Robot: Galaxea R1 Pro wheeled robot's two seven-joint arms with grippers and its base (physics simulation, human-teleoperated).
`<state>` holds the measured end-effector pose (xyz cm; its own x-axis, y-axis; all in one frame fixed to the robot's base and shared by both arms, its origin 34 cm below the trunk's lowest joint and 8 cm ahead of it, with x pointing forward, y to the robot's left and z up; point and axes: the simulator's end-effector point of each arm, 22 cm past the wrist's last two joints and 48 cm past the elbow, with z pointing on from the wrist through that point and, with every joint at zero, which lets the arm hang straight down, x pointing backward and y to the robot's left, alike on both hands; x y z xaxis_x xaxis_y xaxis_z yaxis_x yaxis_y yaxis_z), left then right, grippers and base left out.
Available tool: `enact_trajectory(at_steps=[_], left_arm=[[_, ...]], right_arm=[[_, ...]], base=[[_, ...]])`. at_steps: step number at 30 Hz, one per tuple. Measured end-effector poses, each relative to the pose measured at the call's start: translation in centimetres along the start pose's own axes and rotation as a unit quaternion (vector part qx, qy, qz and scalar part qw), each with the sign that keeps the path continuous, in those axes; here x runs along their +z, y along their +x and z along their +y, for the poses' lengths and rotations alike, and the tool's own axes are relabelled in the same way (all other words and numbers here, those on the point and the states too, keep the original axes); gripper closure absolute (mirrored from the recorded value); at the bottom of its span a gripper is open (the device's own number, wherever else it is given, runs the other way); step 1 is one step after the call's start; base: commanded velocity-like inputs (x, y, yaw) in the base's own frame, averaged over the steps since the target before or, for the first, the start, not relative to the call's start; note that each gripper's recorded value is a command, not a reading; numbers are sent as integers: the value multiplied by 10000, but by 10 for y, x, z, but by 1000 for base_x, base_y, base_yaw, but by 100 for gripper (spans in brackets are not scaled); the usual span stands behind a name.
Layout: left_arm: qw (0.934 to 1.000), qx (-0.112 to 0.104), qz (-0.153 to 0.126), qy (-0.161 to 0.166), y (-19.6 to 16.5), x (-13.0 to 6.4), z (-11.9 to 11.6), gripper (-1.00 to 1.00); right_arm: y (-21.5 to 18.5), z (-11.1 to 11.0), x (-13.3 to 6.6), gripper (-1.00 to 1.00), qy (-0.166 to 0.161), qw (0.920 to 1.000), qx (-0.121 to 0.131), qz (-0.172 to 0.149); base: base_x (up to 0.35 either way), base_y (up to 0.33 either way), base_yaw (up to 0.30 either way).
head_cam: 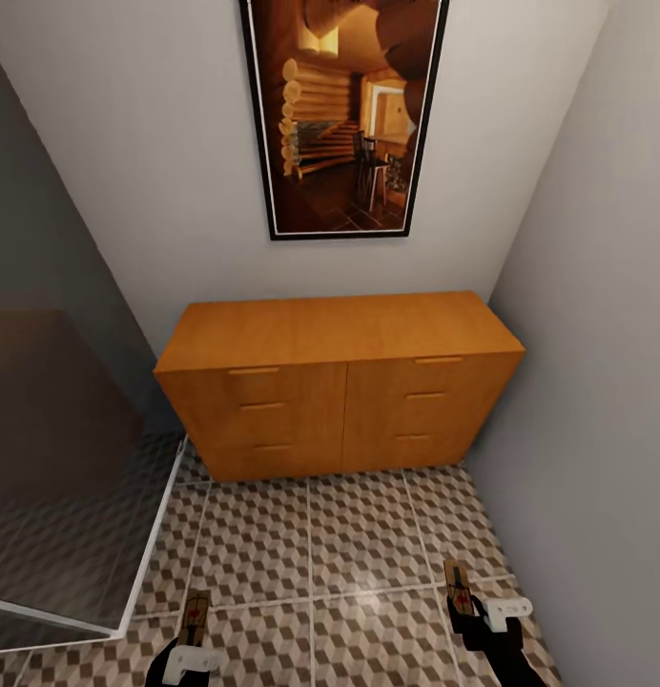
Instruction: Take the four mousetraps from the cabinet in the bathroom and place them on the bathroom floor. Make sure all four end up on the same floor surface, and ensure that at least two of them are either under or directly next to the same bathroom sink.
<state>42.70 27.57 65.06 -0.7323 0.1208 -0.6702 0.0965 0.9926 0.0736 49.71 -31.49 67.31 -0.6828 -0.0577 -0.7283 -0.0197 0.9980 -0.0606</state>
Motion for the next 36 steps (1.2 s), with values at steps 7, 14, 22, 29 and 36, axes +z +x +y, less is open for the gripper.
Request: enact_trajectory(at_steps=[7,14,22,29,36], left_arm=[[10000,1,-55,-7,-5,0,1,100],[10000,1,-82,-9,-8,0,1,100],[10000,3,-83,-9,-8,0,1,100],[10000,3,-83,-8,-8,0,1,100],[10000,2,-92,-10,-9,0,1,100]], right_arm=[[-6,0,0,100,4,10000,3,-57],[-8,0,0,100,3,10000,2,-80],[-8,-1,-1,100,-2,10000,-9,-81],[-8,-1,-1,100,-5,10000,-18,-75],[-9,1,-1,100,-6,10000,-2,-82]], base=[[0,0,0],[0,0,0],[0,0,0],[0,0,0],[0,0,0]])
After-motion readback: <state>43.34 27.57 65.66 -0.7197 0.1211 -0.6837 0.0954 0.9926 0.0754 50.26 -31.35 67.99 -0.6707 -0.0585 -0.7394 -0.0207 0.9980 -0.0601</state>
